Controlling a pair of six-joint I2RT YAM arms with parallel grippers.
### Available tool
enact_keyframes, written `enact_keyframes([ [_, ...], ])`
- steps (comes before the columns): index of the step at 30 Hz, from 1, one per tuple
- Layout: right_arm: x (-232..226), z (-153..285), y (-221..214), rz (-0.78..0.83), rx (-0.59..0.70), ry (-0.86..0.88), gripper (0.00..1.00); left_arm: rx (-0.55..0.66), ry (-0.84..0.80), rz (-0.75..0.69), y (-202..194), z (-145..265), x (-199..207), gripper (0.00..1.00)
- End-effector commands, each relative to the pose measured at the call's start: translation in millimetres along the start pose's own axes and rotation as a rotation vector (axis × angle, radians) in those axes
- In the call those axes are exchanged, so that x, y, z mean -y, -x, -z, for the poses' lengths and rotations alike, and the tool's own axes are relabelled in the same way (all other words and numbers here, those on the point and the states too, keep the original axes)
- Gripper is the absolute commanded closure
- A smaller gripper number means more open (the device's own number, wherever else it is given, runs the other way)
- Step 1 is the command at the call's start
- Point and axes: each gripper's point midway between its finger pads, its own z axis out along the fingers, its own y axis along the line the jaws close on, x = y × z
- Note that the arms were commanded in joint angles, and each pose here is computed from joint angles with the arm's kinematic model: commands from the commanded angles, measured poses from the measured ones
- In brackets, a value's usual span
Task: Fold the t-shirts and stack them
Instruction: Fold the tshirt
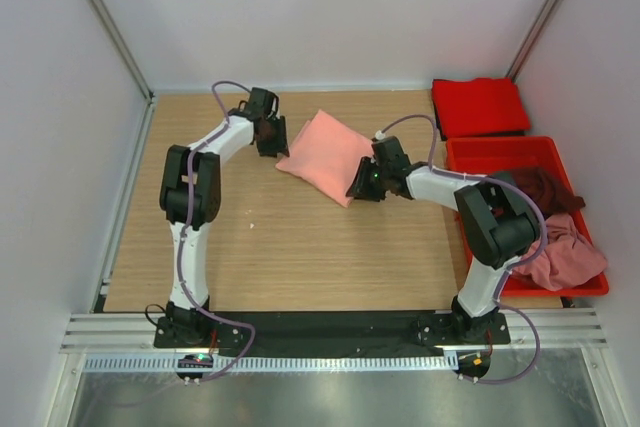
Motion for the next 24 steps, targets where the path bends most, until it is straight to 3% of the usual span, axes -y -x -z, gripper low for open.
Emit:
enact_keyframes([
  [1, -7.4, 2.7, -1.9, 0.028, 0.018, 0.022, 0.66, -0.002, 0.03, 0.045, -2.7, 8.4, -5.9, 0.6],
  [2, -3.7, 6.0, -6.0, 0.036, 0.016, 0.017, 0.71, 0.014, 0.044, 0.063, -1.1, 16.4, -7.0, 0.62],
  [3, 0.1, 7.3, -9.2, 0.061, 0.012, 0.011, 0.84, 0.001, 0.056, 0.081, -9.2, 19.7, -9.9, 0.64],
  [6, 12.5, 15.3, -24.6, 0.102, -0.023, -0.009, 0.99, 0.006, 0.113, 0.18, -17.1, 48.4, -14.4, 0.65],
  [8, 20.8, 24.6, -36.9, 0.134, -0.053, -0.02, 0.99, -0.017, 0.215, 0.241, -37.2, 66.2, -26.8, 0.64],
  [12, 46.9, 47.9, -65.5, 0.14, -0.118, -0.079, 0.99, 0.047, 0.152, 0.238, -42.9, 116.0, -2.2, 0.6],
  [15, 68.8, 66.3, -76.6, 0.123, -0.14, -0.175, 0.86, 0.069, 0.014, 0.22, -46.7, 132.4, 26.5, 0.59],
  [19, 92.1, 91.1, -70.1, 0.029, -0.092, -0.306, 0.57, 0.095, -0.12, 0.2, -41.8, 133.4, 53.1, 0.59],
  [22, 78.9, 111.9, -52.4, 0.033, -0.034, -0.297, 0.54, 0.085, -0.289, 0.167, -32.9, 126.3, 87.2, 0.59],
  [24, 56.8, 123.7, -36.5, 0.037, 0.007, -0.23, 0.63, 0.093, -0.415, 0.138, -22.4, 122.7, 111.6, 0.59],
])
